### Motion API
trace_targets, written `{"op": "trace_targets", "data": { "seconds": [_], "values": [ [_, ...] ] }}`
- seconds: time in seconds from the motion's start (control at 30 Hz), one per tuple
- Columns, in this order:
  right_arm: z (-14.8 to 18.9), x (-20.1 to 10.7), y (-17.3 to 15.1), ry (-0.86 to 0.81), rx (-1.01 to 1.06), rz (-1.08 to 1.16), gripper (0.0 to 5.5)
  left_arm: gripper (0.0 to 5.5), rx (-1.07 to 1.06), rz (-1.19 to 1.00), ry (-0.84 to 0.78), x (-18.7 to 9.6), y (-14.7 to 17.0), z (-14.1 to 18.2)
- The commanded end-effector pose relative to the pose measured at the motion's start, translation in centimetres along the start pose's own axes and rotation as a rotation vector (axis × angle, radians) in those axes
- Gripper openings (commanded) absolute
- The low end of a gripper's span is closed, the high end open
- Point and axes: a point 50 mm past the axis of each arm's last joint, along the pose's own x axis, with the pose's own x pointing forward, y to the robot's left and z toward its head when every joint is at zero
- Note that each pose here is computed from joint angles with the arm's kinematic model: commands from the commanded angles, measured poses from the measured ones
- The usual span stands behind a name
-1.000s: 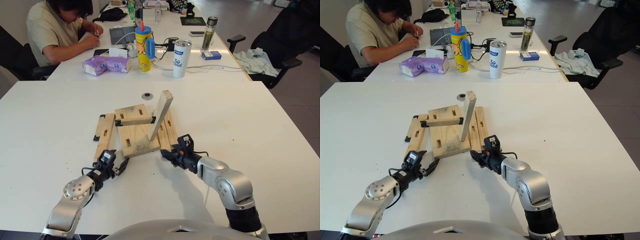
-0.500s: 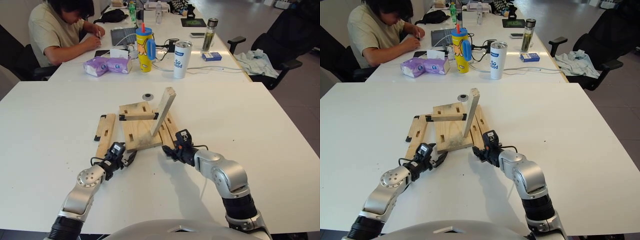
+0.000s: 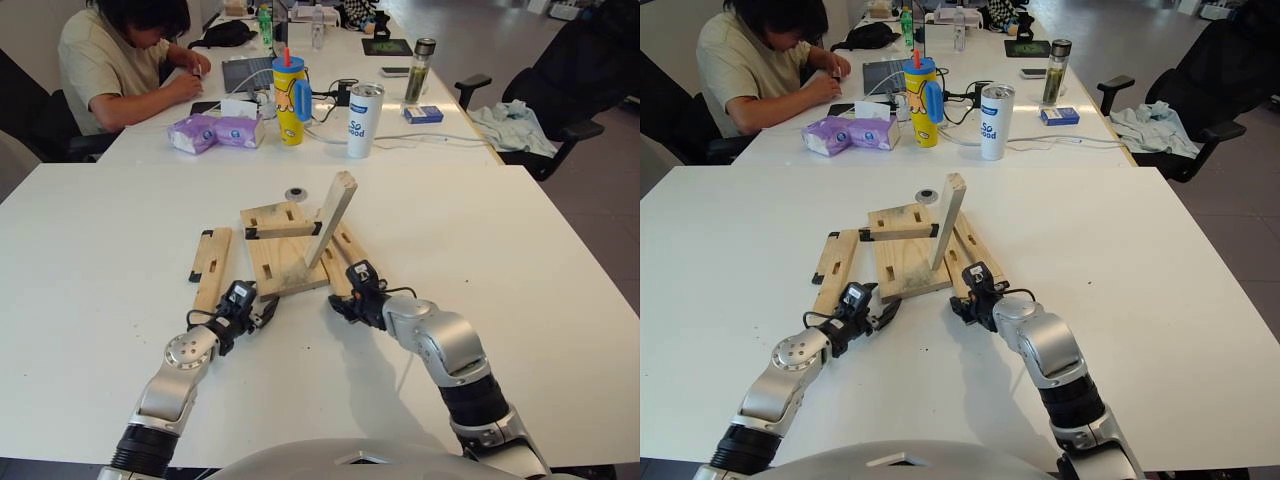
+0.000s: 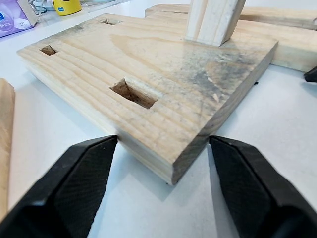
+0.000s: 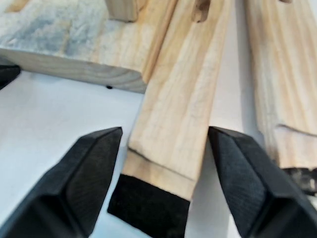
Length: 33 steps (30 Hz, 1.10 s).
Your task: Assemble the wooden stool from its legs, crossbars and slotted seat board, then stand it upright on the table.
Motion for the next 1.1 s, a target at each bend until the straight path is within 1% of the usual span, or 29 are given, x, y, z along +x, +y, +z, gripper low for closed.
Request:
{"op": "trace_targets", "data": {
  "seconds": [0.03, 0.13, 0.23, 0.3, 0.4, 0.53, 0.63, 0.67, 0.73, 0.77, 0.8, 0.83, 0.93, 1.0, 1.1],
  "values": [
    [-1.6, 0.8, -0.9, 0.052, 0.055, -0.063, 2.44, 3.48, -0.005, -0.015, 0.084, -0.1, -0.2, -1.3],
    [-1.3, 0.9, -1.1, -0.002, 0.087, -0.071, 2.08, 3.48, -0.008, -0.014, 0.075, -0.2, -0.1, -1.1],
    [-0.8, 0.9, -0.9, -0.057, 0.102, -0.063, 2.08, 3.48, -0.023, -0.004, 0.046, -0.4, 0.2, -0.5],
    [0.0, 0.7, -0.9, -0.131, 0.116, -0.062, 2.08, 3.48, -0.042, 0.001, 0.000, -0.6, 0.6, 0.2],
    [2.0, -0.2, -1.3, -0.307, 0.168, -0.076, 2.08, 3.48, -0.082, 0.015, -0.096, -1.2, 1.4, 1.5],
    [3.9, -1.9, -2.4, -0.488, 0.200, -0.134, 2.08, 3.48, -0.152, 0.015, -0.192, -2.2, 2.4, 3.1],
    [5.8, -3.7, -3.6, -0.669, 0.222, -0.176, 2.08, 3.48, -0.237, -0.039, -0.186, -3.0, 2.9, 3.4],
    [6.7, -4.6, -4.1, -0.744, 0.217, -0.188, 2.08, 3.48, -0.237, -0.086, -0.167, -3.4, 2.9, 3.5],
    [8.2, -5.8, -4.7, -0.835, 0.143, -0.178, 2.08, 3.48, -0.295, -0.196, -0.132, -4.2, 2.9, 3.6],
    [8.8, -6.2, -4.9, -0.869, 0.133, -0.146, 2.08, 3.48, -0.301, -0.240, -0.123, -4.7, 2.9, 3.7],
    [9.4, -6.7, -5.0, -0.901, 0.132, -0.104, 2.08, 3.66, -0.336, -0.283, -0.125, -5.2, 3.1, 4.0],
    [10.1, -7.3, -5.1, -0.945, 0.160, -0.038, 2.08, 3.72, -0.370, -0.334, -0.133, -5.8, 3.2, 4.4],
    [11.9, -9.9, -5.2, -1.045, 0.184, 0.228, 2.08, 4.20, -0.471, -0.500, -0.178, -7.7, 3.7, 6.4],
    [12.2, -11.5, -5.0, -1.053, 0.156, 0.418, 2.08, 4.52, -0.500, -0.589, -0.210, -8.7, 3.9, 7.9],
    [12.0, -14.0, -4.6, -1.011, 0.136, 0.730, 2.08, 4.98, -0.512, -0.689, -0.320, -9.5, 4.2, 11.3]
  ]
}}
